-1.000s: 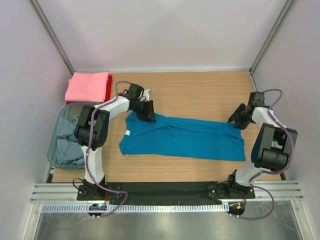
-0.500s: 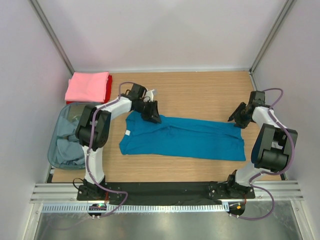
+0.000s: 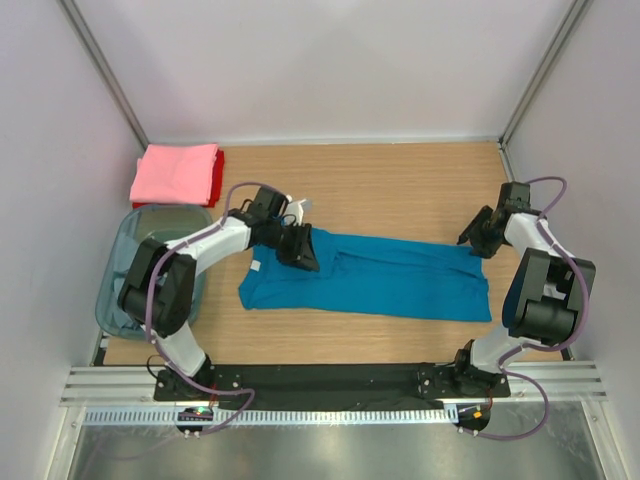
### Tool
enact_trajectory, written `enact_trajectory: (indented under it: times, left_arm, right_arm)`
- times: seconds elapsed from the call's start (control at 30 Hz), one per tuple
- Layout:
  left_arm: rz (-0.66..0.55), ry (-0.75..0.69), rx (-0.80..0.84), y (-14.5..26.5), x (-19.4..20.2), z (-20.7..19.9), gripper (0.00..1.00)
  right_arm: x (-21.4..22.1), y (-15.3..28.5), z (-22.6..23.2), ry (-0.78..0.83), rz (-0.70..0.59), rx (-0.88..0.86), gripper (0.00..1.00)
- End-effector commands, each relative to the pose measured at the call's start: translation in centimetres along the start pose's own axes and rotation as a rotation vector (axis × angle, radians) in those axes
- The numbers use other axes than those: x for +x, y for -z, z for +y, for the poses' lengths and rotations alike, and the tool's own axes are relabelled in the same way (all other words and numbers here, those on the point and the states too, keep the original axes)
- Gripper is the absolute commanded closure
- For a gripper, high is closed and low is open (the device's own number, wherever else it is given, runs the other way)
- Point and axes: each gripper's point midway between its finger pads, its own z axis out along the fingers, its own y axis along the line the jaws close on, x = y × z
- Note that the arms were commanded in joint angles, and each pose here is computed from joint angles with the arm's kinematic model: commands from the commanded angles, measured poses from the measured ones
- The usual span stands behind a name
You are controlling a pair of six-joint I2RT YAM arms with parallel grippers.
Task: Fold and stack the t-shirts
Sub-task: Fold the tshirt
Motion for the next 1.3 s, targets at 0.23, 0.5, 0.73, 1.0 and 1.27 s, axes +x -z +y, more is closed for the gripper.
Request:
enact_trajectory:
  times: [0.23, 0.5, 0.73, 1.0, 1.27]
  left_arm:
    - [-0.196, 0.022, -0.308, 1.2, -9.2, 4.7, 0.62]
    - [-0.24, 0.121, -0.4, 0.3, -14.0, 9.7, 0.61]
    - [-0.201, 0.151, -0.468, -0.7, -13.4, 12.2, 0.61]
    - [-0.189, 0.183, -0.545, -0.8, -12.8, 14.6, 0.61]
    - [-0.215, 0.192, -0.611, -0.2, -13.2, 15.7, 0.6]
  right_arm:
    - [-3.8, 1.2, -0.3, 0.019, -0.098, 0.076, 0.51]
    - [-5.2, -0.9, -1.7, 0.083, -0.104, 0.139, 0.48]
    - [-4.4, -2.4, -2.4, 0.154, -0.055, 0.108, 0.48]
    - [-4.8, -4.5, -3.2, 0.139, -0.026, 0.134, 0.66]
    - [-6.9, -5.3, -5.1, 0.115, -0.112, 0.256, 0.99]
